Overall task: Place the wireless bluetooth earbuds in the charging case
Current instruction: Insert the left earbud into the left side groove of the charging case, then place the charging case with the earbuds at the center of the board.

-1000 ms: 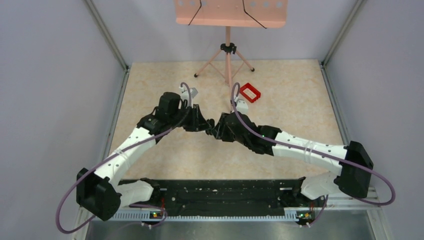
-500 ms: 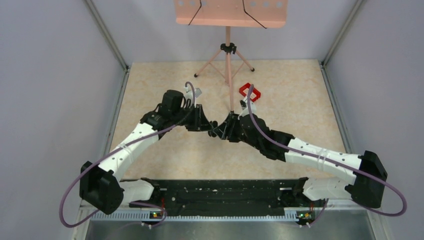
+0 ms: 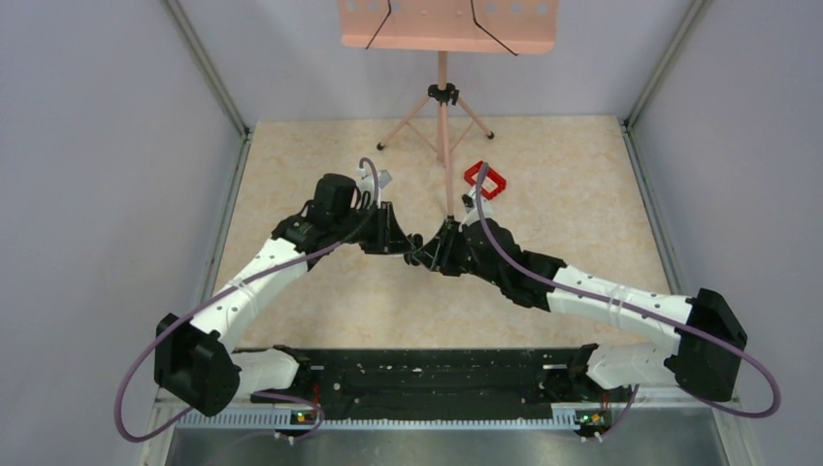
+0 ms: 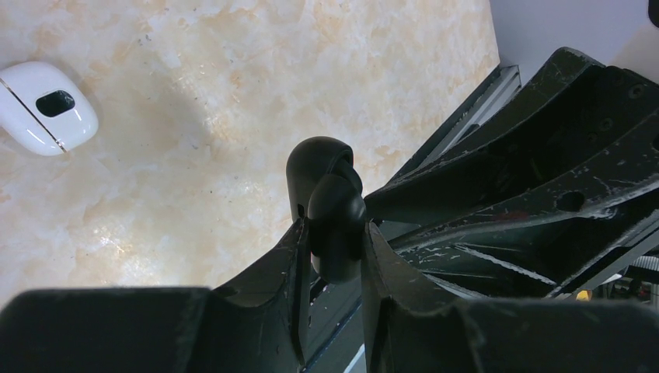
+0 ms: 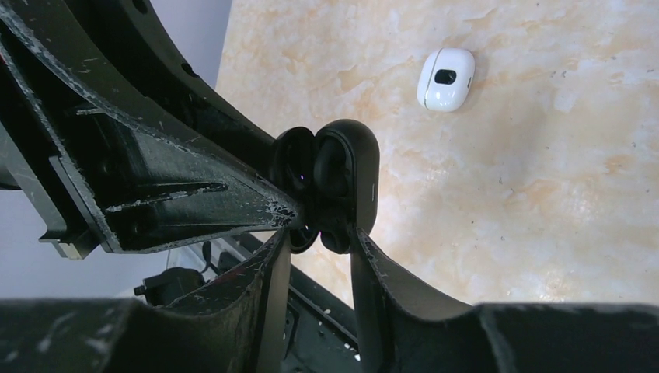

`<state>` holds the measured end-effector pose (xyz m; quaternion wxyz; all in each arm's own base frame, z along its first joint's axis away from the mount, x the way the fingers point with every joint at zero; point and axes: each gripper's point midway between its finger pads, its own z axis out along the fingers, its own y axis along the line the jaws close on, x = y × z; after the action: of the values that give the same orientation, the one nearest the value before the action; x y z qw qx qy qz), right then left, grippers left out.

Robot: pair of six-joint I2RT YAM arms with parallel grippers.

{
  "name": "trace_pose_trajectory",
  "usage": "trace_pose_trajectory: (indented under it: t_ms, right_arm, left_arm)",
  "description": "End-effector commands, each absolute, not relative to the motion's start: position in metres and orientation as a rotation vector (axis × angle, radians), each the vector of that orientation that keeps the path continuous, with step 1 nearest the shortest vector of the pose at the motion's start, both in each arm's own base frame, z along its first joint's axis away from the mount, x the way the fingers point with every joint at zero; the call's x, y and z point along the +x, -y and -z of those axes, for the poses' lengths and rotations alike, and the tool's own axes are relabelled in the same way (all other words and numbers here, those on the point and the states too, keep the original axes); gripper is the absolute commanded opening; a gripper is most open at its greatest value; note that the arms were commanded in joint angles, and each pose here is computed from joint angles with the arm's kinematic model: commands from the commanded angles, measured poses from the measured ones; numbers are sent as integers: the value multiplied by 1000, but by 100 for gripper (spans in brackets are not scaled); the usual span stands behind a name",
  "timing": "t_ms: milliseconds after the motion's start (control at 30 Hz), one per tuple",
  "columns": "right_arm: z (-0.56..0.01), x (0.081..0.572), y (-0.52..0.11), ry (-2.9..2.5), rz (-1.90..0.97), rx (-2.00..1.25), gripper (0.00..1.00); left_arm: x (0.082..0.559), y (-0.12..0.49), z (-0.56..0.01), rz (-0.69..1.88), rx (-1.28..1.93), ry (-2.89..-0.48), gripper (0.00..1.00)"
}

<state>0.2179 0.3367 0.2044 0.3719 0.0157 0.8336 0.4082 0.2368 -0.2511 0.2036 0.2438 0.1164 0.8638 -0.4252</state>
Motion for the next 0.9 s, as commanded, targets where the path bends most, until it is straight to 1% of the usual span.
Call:
trace_pose_trajectory:
  t_ms: [0, 167, 267, 633, 667, 700, 733, 867]
  right_arm:
    - [-215, 221, -344, -2099, -1097, 31, 33]
    - [-210, 222, -342, -2107, -1077, 39, 31]
    - [-208, 222, -342, -2109, -1073, 40, 28]
    - [-205, 223, -341, -2120, -1060, 43, 23]
    - [-207, 223, -341, -2116, -1064, 40, 25]
    - [-208, 223, -341, -2114, -1067, 39, 29]
    - [-210, 222, -341, -2108, -1071, 36, 36]
    - [-224, 220, -340, -2077, -1089, 3, 46]
  left_arm:
    - [242, 256, -226, 1194, 353, -2285, 0]
    - [242, 256, -226, 1194, 352, -2286, 0]
    - [241, 256, -226, 1194, 355, -2283, 0]
    - [241, 255, -228, 1189, 352, -2276, 0]
    - [242, 255, -228, 1187, 352, -2275, 0]
    - [242, 255, -227, 1184, 350, -2276, 0]
    - [242, 255, -225, 1182, 350, -2281, 0]
    - [242, 255, -220, 1181, 347, -2296, 0]
